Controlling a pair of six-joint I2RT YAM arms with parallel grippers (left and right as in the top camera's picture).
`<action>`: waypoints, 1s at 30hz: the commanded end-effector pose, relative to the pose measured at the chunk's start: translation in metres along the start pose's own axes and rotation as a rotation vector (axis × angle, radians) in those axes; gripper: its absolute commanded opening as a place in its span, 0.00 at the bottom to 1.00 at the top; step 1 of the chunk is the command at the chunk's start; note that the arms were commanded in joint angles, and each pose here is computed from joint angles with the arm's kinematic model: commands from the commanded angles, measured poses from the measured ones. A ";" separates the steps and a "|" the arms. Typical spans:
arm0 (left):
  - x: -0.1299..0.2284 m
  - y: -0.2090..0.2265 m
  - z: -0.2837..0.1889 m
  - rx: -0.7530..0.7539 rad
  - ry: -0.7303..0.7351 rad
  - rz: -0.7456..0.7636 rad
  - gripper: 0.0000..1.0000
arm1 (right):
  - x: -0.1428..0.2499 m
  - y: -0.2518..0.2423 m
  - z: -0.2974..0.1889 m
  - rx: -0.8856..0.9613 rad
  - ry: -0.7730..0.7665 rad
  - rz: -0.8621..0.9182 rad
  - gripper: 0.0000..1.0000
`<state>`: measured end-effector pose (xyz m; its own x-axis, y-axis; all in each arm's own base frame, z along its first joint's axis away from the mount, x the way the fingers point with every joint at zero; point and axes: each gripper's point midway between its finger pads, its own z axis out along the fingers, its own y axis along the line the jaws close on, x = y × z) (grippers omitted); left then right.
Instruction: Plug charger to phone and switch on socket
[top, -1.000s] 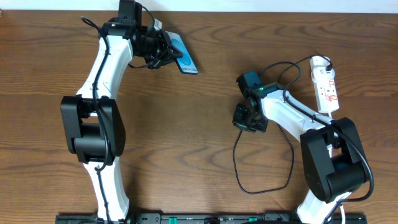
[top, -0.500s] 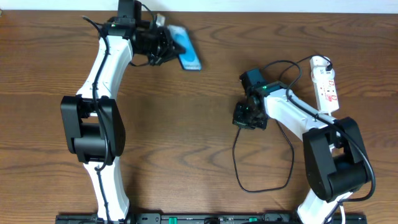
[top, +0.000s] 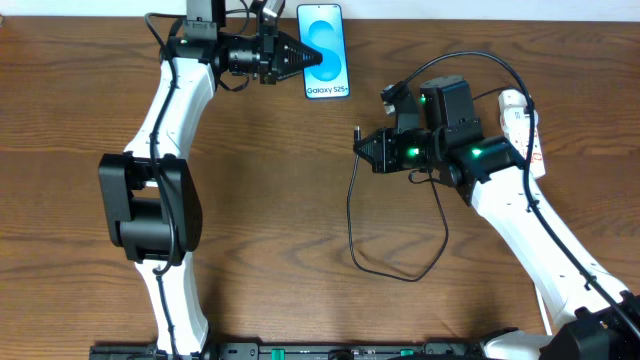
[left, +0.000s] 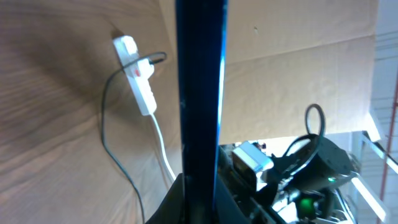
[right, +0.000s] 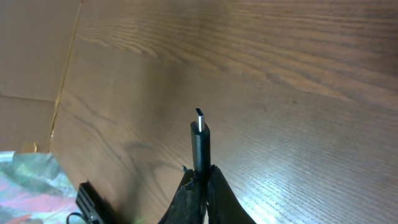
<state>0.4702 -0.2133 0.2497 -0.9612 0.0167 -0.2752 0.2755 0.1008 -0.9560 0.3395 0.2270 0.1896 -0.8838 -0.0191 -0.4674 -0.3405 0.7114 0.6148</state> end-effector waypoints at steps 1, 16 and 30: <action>0.010 -0.032 0.011 0.089 0.068 0.022 0.07 | 0.001 0.012 0.001 -0.076 0.023 -0.021 0.01; 0.010 -0.051 0.017 0.098 0.081 0.018 0.06 | -0.025 0.010 -0.008 -0.234 -0.041 0.047 0.01; -0.003 -0.067 0.017 0.107 0.074 0.018 0.07 | -0.023 0.031 -0.009 -0.460 -0.065 0.055 0.01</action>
<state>0.4700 -0.2410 0.2794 -0.9641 0.0633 -0.2579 0.2600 0.0282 -0.9652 0.3518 0.2399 0.2229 -0.8608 0.0541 -0.5060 -0.4500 0.3835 0.8065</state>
